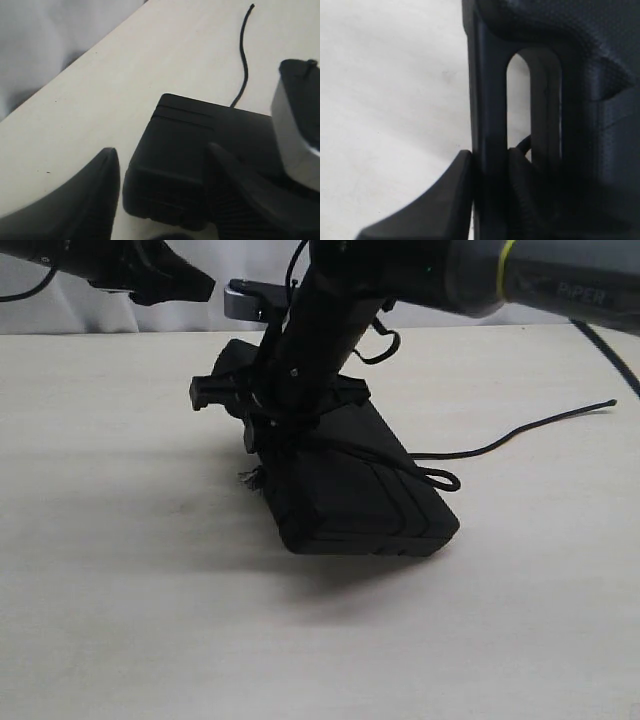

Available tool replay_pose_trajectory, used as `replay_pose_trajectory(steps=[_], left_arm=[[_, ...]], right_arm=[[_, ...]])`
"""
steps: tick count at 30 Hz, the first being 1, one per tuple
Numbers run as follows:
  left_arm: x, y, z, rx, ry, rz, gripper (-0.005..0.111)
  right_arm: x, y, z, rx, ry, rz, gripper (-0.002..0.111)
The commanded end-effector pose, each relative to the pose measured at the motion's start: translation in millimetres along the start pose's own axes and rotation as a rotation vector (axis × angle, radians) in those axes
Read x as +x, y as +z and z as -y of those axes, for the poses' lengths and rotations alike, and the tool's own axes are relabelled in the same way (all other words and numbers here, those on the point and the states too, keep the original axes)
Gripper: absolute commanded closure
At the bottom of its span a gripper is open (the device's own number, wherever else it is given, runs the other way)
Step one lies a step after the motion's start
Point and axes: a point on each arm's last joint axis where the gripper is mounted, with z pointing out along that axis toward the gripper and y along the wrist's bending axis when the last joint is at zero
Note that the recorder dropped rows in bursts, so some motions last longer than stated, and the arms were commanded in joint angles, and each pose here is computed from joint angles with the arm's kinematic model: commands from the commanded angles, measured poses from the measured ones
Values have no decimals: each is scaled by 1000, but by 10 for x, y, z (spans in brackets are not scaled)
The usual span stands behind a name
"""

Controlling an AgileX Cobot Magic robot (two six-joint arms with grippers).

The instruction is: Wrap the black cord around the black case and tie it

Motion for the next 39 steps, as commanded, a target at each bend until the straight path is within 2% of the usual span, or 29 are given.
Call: replay_pose_trajectory(steps=[1, 5, 11, 13, 17, 20, 23, 25, 27, 30, 31, 35, 37, 39], left_arm=[[-10, -28, 37, 31, -3, -1, 59], [9, -11, 47, 54, -7, -11, 59], [64, 45, 39, 82, -18, -31, 59], [64, 45, 39, 82, -16, -31, 59], [72, 51, 42, 89, -17, -36, 59], [155, 137, 66, 147, -23, -65, 59], [315, 304, 150, 210, 24, -108, 59], [450, 434, 253, 295, 105, -138, 59], [550, 540, 420, 429, 215, -148, 59], [610, 663, 708, 601, 370, -137, 59], [623, 701, 780, 621, 396, -142, 59], [728, 882, 1027, 605, 574, -274, 59], [796, 974, 1132, 565, 657, -343, 59], [823, 1064, 1236, 519, 720, -357, 59]], right_arm=[[-14, -19, -64, -34, 2, 29, 104], [-6, -21, -50, -28, -46, 18, 101], [-25, -21, -52, -29, -50, 39, 73], [-38, -22, -52, -30, -51, 53, 68], [-77, -56, -69, -40, -53, 99, 68], [-141, -213, -55, -42, -53, 126, 68], [-189, -468, 48, -16, -49, 122, 68], [-191, -634, 197, 42, -48, 109, 68], [-175, -767, 386, 130, -43, 84, 68], [-149, -897, 716, 245, -10, 40, 68], [-145, -925, 843, 276, 8, 39, 68], [-8, -976, 1352, 325, 104, -12, 68], [93, -949, 1600, 340, 146, -33, 68], [199, -921, 1889, 354, 208, -25, 68]])
